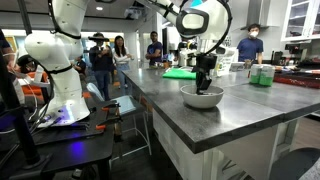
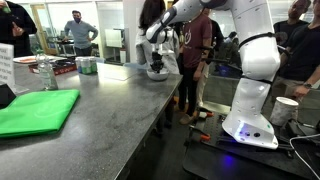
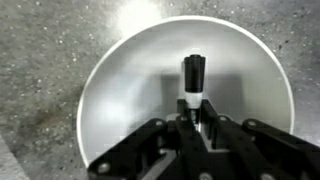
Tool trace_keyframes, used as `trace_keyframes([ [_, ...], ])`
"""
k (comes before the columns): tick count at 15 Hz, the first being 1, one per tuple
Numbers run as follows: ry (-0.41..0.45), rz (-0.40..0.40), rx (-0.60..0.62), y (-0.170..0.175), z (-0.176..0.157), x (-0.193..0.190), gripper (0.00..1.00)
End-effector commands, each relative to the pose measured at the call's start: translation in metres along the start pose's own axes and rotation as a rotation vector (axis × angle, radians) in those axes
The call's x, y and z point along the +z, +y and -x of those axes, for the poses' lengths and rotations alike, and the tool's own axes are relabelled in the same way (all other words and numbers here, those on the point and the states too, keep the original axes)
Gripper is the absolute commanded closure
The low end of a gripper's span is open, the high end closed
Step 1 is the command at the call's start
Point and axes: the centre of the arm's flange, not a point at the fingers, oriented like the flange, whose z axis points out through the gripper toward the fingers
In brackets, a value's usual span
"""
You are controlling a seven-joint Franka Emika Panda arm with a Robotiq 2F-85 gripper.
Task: Take the marker out of the bowl and put it on the counter
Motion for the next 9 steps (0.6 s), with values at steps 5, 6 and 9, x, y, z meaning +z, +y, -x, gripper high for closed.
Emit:
trace_keyframes([
  [5,0.020,0.045,0.018,-0.025,0.039,-0.064,0.95],
  [6,0.016,0.020,0.022,-0.035,0.046,-0.073,0.95],
  [9,0.010,-0.007,0.083,-0.085,0.062,-0.093,0.95],
])
